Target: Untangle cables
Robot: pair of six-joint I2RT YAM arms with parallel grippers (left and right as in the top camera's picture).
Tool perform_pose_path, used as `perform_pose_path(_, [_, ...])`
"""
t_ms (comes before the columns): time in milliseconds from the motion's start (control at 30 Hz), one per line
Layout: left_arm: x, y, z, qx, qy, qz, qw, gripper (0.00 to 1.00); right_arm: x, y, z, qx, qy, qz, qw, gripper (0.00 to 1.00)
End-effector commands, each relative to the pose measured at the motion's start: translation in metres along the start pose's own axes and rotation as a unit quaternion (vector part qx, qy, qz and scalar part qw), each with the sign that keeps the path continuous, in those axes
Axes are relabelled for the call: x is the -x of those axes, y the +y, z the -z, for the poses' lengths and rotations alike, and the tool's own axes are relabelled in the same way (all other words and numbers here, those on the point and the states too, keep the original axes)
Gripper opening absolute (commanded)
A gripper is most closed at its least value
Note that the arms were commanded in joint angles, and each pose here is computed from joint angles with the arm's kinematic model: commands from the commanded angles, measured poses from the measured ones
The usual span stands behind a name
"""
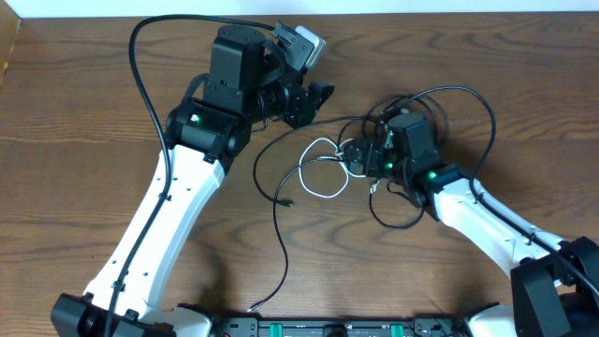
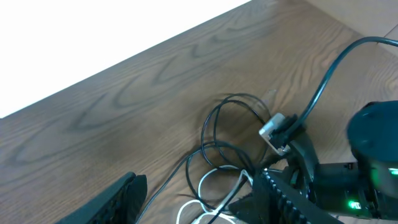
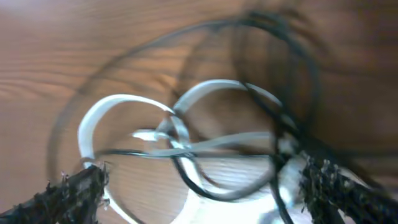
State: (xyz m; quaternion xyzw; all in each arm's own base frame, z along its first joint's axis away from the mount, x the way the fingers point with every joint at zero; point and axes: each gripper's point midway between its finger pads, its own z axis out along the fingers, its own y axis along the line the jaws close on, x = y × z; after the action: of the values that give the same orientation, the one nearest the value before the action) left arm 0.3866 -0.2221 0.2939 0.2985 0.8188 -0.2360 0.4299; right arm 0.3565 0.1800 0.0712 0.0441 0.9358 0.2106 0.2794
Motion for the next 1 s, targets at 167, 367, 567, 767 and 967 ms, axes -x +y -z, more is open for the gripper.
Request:
perform_pose_path(167, [0.003, 0.002, 0.003, 0.006, -0.003, -0.005, 1.000, 0.60, 0.015, -0.026, 0.016, -0.113, -0.028, 0.003, 0.993, 0.95])
perform_pose_path(367, [0.003, 0.002, 0.003, 0.006, -0.003, -0.005, 1.000, 0.60, 0.048, 0.008, 0.036, -0.080, -0.071, 0.050, 0.993, 0.96])
perform_pose_path(567, [0.003, 0.002, 0.003, 0.006, -0.004, -0.005, 1.000, 0.60, 0.076, 0.033, 0.048, -0.053, -0.095, 0.057, 0.992, 0.97])
perform_pose_path(767, [0.003, 0.002, 0.003, 0.006, -0.004, -0.005, 1.000, 0.60, 0.067, 0.036, 0.032, -0.042, -0.069, 0.059, 0.995, 0.95])
perform_pose_path(967, [0.003, 0.002, 0.003, 0.006, -0.004, -0.005, 1.000, 0.60, 0.050, 0.046, 0.016, -0.024, -0.038, 0.064, 0.997, 0.95])
